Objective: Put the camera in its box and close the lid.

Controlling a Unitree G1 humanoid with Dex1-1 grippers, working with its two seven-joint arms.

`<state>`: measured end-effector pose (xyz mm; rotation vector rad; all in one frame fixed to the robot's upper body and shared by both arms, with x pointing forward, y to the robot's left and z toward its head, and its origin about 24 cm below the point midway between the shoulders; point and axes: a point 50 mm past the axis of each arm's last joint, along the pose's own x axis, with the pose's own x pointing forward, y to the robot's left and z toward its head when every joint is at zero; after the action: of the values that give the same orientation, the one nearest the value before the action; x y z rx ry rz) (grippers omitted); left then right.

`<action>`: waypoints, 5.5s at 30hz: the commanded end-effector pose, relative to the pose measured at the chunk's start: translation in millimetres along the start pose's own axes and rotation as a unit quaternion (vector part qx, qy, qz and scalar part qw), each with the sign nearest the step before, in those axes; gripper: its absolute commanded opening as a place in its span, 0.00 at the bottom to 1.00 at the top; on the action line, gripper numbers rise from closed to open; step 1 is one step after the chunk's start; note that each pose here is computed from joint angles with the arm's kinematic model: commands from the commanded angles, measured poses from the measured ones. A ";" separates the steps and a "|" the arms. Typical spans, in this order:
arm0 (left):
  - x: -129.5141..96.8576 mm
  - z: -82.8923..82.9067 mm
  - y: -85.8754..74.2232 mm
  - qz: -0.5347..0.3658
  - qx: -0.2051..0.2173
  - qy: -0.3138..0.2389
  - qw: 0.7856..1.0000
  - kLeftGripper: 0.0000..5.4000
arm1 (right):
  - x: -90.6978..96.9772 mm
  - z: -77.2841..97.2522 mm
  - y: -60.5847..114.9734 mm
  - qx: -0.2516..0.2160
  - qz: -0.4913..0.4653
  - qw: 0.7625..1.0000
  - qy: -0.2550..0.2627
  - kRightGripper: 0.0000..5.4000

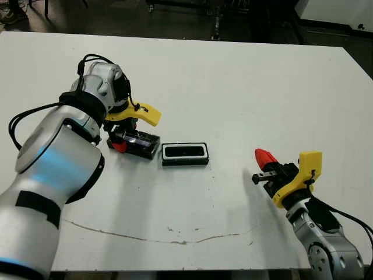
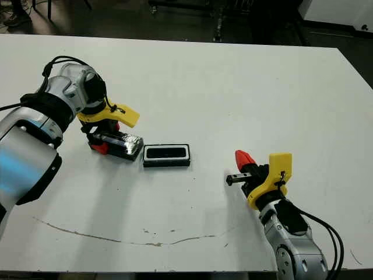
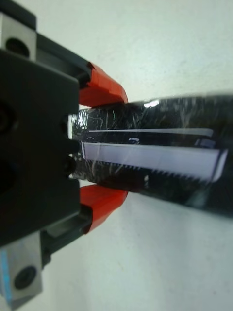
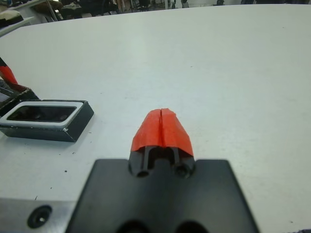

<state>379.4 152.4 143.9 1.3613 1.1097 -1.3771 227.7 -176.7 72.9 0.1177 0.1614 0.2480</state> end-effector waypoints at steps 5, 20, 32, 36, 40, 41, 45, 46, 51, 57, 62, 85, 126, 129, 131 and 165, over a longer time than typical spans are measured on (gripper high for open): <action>24.3 -0.4 -9.3 -0.057 0.006 0.023 0.998 0.59 | -2.5 -1.7 -3.3 -0.002 -0.006 1.000 0.005 0.00; 8.2 -16.0 -8.8 -0.038 -0.051 0.001 0.998 0.59 | -2.9 -4.1 -1.3 0.002 -0.007 1.000 0.009 0.00; -42.4 -47.5 -5.4 0.084 -0.053 -0.015 0.995 0.59 | -1.0 -6.1 5.0 0.004 -0.002 1.000 0.012 0.00; -55.4 -56.7 -8.0 0.101 -0.066 -0.023 0.992 0.59 | -0.6 -8.0 7.3 0.004 -0.002 1.000 0.012 0.00; -68.4 -66.3 -12.0 0.125 -0.075 -0.051 0.988 0.59 | -0.2 -10.6 9.3 0.009 0.003 1.000 0.010 0.00; -71.9 -69.0 -12.9 0.137 -0.093 -0.075 0.983 0.59 | -0.2 -11.2 9.8 0.008 0.002 1.000 0.011 0.00; -82.9 -72.3 -13.7 0.183 -0.140 -0.194 0.954 0.59 | 0.0 -11.6 11.1 0.008 -0.002 1.000 0.013 0.00; -81.8 -71.5 -13.2 0.188 -0.157 -0.234 0.941 0.59 | 0.1 -11.4 11.5 0.008 -0.002 1.000 0.012 0.00; -66.6 -65.7 -10.8 0.191 -0.215 -0.337 0.896 0.59 | 1.1 -9.6 12.3 0.008 -0.003 1.000 0.010 0.00; -52.4 -50.6 -11.1 0.169 -0.290 -0.322 0.885 0.59 | 1.3 -8.0 12.4 0.000 -0.004 1.000 0.009 0.00; -47.2 -32.6 -17.9 0.154 -0.333 -0.314 0.875 0.59 | 1.7 -6.4 14.1 0.001 -0.004 1.000 0.008 0.00; -20.6 -0.7 -15.0 0.043 -0.225 -0.278 0.933 0.59 | 2.7 -3.5 15.8 0.007 -0.002 1.000 0.004 0.00; 10.0 23.2 -23.7 -0.093 -0.239 -0.272 0.928 0.59 | 1.1 -5.1 19.2 0.007 -0.004 1.000 0.010 0.00; 8.3 26.8 -27.7 -0.094 -0.252 -0.263 0.927 0.59 | 1.4 -5.4 19.2 0.009 -0.002 1.000 0.009 0.00; 8.5 28.1 -30.1 -0.095 -0.262 -0.261 0.924 0.59 | 1.5 -5.6 19.1 0.010 0.000 1.000 0.008 0.00; 30.6 50.1 -29.9 -0.055 -0.237 -0.259 0.935 0.59 | -0.1 -6.9 19.5 0.006 -0.006 1.000 0.008 0.00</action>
<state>346.5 122.3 136.8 0.5696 1.0233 -1.2684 223.4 -155.3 70.6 0.1379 0.1724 0.2489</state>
